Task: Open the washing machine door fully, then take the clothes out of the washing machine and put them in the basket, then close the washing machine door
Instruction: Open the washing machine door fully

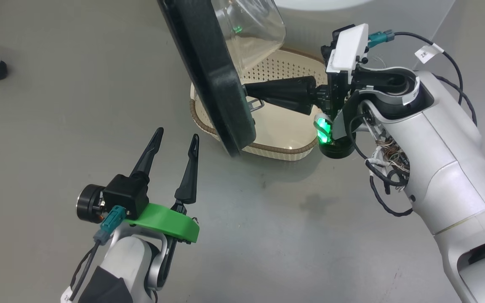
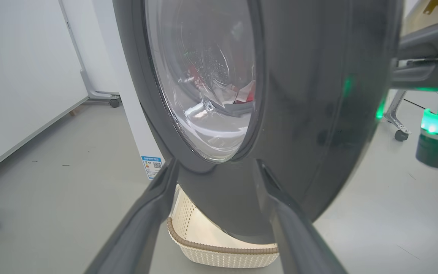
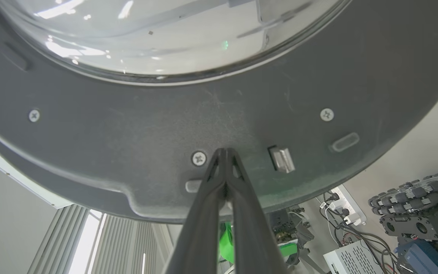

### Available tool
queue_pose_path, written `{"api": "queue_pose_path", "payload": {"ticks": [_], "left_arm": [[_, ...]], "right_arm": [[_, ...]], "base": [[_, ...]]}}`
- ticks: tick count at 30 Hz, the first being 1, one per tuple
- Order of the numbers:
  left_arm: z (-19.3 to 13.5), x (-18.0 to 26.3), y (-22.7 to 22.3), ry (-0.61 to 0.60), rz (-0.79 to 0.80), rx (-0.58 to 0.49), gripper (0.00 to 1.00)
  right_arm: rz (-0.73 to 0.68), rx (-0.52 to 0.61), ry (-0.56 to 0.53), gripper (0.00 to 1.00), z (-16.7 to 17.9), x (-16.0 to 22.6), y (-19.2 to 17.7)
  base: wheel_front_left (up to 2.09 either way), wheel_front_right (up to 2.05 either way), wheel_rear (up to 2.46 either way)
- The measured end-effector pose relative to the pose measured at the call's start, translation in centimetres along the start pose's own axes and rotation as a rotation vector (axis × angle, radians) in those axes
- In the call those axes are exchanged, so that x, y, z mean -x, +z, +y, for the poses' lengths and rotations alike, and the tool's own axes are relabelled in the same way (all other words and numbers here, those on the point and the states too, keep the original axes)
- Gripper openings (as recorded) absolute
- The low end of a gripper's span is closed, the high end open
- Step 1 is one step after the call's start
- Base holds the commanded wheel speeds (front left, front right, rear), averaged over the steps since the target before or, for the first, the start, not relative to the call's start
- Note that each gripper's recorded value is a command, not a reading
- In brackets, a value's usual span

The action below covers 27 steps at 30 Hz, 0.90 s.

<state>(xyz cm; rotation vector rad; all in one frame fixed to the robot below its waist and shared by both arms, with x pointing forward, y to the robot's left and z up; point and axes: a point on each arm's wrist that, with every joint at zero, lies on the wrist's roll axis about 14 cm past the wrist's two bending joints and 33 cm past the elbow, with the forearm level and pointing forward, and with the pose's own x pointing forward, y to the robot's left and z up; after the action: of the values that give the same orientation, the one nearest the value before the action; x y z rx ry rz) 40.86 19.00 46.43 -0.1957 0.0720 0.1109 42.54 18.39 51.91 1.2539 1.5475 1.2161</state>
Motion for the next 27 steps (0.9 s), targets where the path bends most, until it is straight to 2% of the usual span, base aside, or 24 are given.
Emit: {"api": "queue_pose_path", "payload": {"ticks": [11,19,22,24,27], "left_arm": [[0.4,0.0,0.2,0.013,-0.006,0.001,1.0],[0.5,-0.1,1.1,0.02,-0.034,0.009,1.0],[0.5,-0.2,1.5,0.018,-0.047,0.012,1.0],[0.2,-0.2,1.9,0.008,-0.058,-0.002,1.0],[0.1,-0.2,2.3,0.008,-0.071,0.01,1.0]], "right_arm": [[0.003,-0.008,0.018,0.0,0.1,-1.4,-1.5],[-0.115,0.043,0.003,0.0,1.1,-0.7,-0.6],[-0.176,0.124,-0.044,0.0,1.0,-0.3,-0.2],[-0.263,0.242,-0.086,0.0,1.2,0.9,0.7],[-0.37,0.415,-0.214,0.0,0.1,3.7,2.2]], "base": [[0.0,0.0,0.0],[0.0,0.0,0.0],[0.0,0.0,0.0],[0.0,0.0,0.0],[0.0,0.0,0.0]]}}
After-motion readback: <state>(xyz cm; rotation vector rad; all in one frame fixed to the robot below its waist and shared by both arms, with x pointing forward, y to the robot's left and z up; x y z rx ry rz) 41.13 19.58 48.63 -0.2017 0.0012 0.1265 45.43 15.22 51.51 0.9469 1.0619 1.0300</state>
